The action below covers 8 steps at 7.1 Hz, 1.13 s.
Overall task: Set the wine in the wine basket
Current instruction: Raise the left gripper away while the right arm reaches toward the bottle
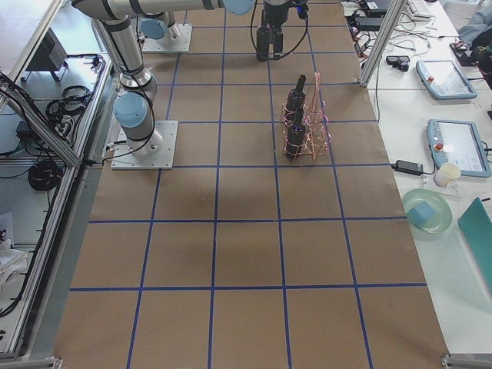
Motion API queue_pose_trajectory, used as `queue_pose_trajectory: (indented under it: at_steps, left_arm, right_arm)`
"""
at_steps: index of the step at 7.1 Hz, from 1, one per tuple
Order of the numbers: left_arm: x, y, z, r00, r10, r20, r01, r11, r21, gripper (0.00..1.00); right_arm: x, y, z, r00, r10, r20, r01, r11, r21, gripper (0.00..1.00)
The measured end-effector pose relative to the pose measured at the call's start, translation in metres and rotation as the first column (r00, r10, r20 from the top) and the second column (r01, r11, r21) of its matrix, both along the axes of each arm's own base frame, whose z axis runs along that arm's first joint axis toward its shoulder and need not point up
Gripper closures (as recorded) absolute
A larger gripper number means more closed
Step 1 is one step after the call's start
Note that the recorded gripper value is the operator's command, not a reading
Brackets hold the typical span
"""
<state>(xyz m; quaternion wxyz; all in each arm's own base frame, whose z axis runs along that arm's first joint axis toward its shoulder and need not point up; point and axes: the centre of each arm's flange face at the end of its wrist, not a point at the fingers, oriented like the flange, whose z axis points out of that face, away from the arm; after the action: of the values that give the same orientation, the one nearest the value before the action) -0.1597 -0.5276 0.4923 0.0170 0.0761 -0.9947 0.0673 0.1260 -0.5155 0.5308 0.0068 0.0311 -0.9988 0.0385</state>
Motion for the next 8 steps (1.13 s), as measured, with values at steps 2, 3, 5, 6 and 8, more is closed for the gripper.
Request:
queue_pose_trajectory:
  at_steps: [2, 3, 5, 6, 8]
  left_arm:
    - [0.055, -0.009, 0.035, 0.999, -0.007, 0.039, 0.006, 1.000, 0.006, 0.00]
    - [0.084, -0.010, 0.037, 0.999, -0.020, 0.051, 0.019, 1.000, 0.024, 0.00]
    - [0.139, -0.003, 0.039, 0.991, -0.093, 0.098, 0.085, 0.993, 0.080, 0.00]
    - [0.161, 0.000, 0.040, 0.986, -0.121, 0.111, 0.111, 0.989, 0.093, 0.00]
    - [0.201, 0.002, 0.036, 0.985, -0.142, 0.100, 0.131, 0.985, 0.109, 0.00]
  right_arm:
    - [0.016, 0.000, 0.006, 0.995, -0.086, 0.059, 0.087, 0.996, -0.010, 0.00]
    - [0.042, -0.002, 0.007, 0.982, -0.147, 0.119, 0.148, 0.989, 0.001, 0.00]
    - [0.129, -0.014, 0.005, 0.970, -0.206, 0.129, 0.207, 0.978, 0.001, 0.00]
    - [0.178, -0.017, -0.002, 0.967, -0.222, 0.124, 0.226, 0.974, -0.024, 0.00]
    - [0.264, -0.012, -0.030, 0.959, -0.247, 0.139, 0.258, 0.964, -0.069, 0.03]
